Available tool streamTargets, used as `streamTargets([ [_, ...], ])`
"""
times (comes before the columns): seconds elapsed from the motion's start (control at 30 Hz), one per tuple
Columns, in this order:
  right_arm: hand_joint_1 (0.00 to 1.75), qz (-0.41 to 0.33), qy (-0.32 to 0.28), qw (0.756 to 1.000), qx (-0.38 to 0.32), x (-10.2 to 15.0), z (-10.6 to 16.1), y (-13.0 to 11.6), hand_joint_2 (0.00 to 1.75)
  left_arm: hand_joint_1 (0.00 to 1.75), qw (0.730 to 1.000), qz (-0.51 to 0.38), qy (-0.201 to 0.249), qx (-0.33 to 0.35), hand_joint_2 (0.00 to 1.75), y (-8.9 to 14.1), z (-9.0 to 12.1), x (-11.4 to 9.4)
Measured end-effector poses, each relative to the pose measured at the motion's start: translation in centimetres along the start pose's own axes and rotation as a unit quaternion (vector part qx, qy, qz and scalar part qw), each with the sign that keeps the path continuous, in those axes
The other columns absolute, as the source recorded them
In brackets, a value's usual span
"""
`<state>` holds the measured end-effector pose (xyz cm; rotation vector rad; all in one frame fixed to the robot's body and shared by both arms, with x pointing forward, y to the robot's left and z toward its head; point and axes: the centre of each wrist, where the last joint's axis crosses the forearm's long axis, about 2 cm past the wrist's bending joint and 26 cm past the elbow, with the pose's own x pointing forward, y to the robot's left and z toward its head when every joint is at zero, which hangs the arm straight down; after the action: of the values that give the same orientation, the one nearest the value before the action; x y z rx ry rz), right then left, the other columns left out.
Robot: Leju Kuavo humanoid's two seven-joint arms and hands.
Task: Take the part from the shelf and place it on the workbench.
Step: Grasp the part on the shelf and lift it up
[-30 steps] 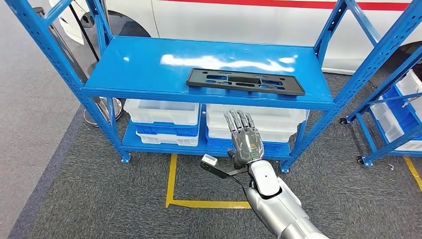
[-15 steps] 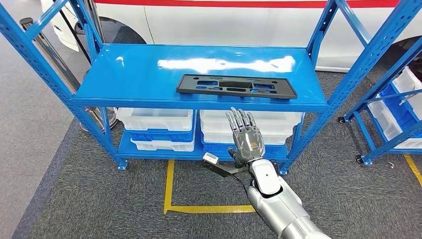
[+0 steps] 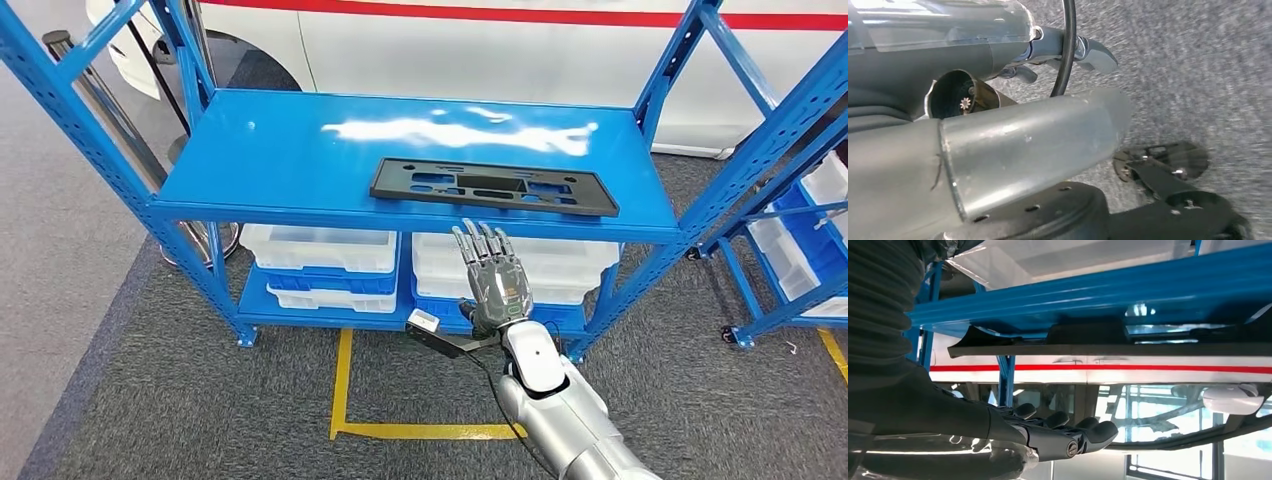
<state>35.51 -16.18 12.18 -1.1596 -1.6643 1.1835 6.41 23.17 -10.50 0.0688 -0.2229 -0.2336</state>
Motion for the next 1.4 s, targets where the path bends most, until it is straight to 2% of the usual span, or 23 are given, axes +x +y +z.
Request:
streamTargets([
  [0.33, 0.00, -0.043, -0.004, 0.999, 0.016, -0.16, 0.22, 0.16, 1.75, 0.00, 1.000, -0.001, -0.002, 0.000, 0.00, 0.04, -0.01, -0.01],
  [0.47, 0.00, -0.037, 0.000, 0.999, 0.015, -0.13, 0.42, 0.30, 0.00, 0.00, 1.000, -0.002, 0.002, 0.000, 0.00, -0.03, 0.02, -0.41],
  [0.53, 0.00, -0.032, 0.002, 0.999, 0.012, -0.11, 0.38, 0.26, 0.00, 0.00, 1.000, -0.003, 0.002, 0.000, 0.00, 0.03, 0.01, -0.34],
  [0.67, 0.00, -0.028, 0.002, 1.000, 0.005, -0.07, 0.36, 0.20, 1.75, 0.00, 1.000, -0.006, 0.001, 0.001, 0.00, 0.09, -0.01, -0.14],
  [1.4, 0.00, -0.017, -0.004, 1.000, 0.003, 0.20, 0.85, 0.58, 1.75, 0.00, 1.000, -0.010, -0.002, 0.001, 0.00, 0.14, -0.03, 0.32],
])
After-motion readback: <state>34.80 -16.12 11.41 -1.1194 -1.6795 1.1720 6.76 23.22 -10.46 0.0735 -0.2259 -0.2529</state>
